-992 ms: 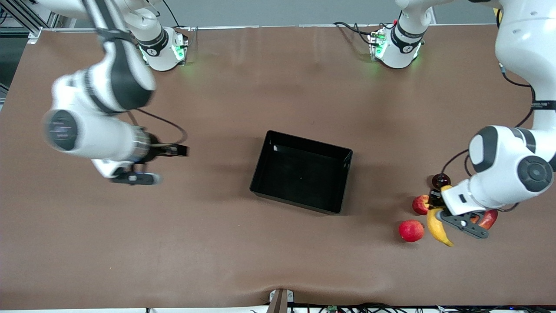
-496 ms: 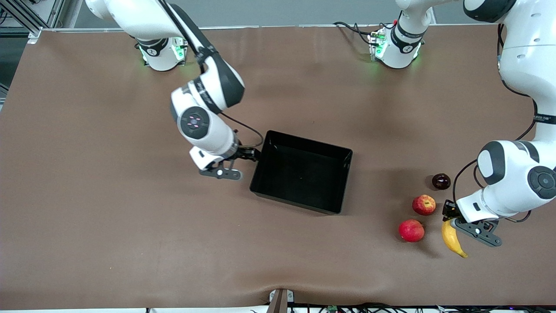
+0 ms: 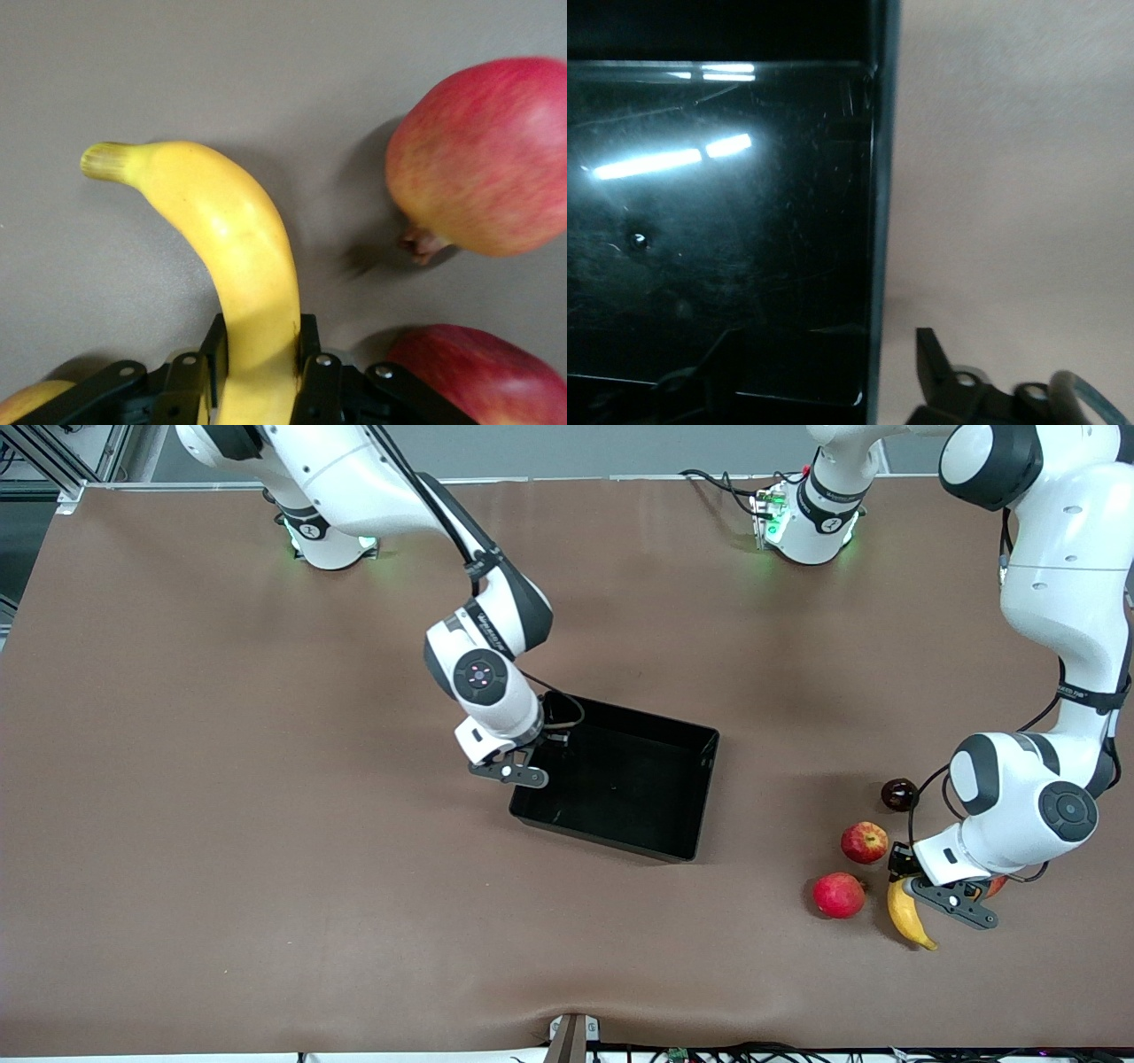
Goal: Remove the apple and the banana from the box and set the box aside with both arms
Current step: 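Place the banana by the apples while the right gripper grasps the box, then drag the black box away from the fruit with the right gripper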
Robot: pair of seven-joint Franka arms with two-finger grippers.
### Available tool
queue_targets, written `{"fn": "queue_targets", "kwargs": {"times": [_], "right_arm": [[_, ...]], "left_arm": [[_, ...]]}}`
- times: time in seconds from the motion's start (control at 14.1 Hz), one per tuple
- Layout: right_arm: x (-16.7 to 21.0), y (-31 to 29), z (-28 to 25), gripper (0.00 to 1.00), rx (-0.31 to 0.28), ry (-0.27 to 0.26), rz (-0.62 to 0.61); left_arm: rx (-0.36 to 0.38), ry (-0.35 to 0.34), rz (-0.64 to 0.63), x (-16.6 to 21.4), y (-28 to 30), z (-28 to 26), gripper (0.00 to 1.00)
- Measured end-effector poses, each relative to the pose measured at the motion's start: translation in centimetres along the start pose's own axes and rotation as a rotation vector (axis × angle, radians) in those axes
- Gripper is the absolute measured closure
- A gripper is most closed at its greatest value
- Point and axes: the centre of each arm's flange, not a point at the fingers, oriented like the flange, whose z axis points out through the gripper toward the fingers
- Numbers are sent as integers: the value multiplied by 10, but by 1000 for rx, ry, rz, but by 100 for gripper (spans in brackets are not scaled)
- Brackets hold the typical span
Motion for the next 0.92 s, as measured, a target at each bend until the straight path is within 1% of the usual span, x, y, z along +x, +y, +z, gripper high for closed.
{"fn": "queue_targets", "kwargs": {"times": [0.07, 0.14, 0.28, 0.35, 0.42, 0.5, 0.57, 0.64, 0.78, 0.92], "right_arm": [[-1, -1, 5, 29, -3, -1, 2], [-1, 0, 5, 41, -3, 0, 8], [3, 0, 2, 62, -1, 6, 14], [5, 1, 1, 74, 0, 9, 16], [6, 1, 0, 83, 0, 11, 18], [7, 1, -1, 95, 0, 12, 21], [9, 3, -3, 95, -4, 8, 25], [12, 4, -6, 95, -16, -4, 30], [26, 12, -26, 95, -51, -44, 50], [51, 32, -66, 95, -75, -84, 90]], "left_arm": [[2, 2, -1, 0, -1, 0, 65], [4, 3, -1, 0, -1, 0, 65], [10, 9, -3, 0, -4, -2, 50], [15, 15, -5, 2, -6, -5, 41], [22, 25, -4, 5, -8, -11, 30], [26, 33, -2, 9, -8, -21, 21], [25, 32, -5, 14, -7, -35, 10], [18, 26, -17, 19, -6, -54, 1], [4, 5, -33, 27, 2, -100, 0], [-17, -28, -62, 36, 24, -147, 0]]}}
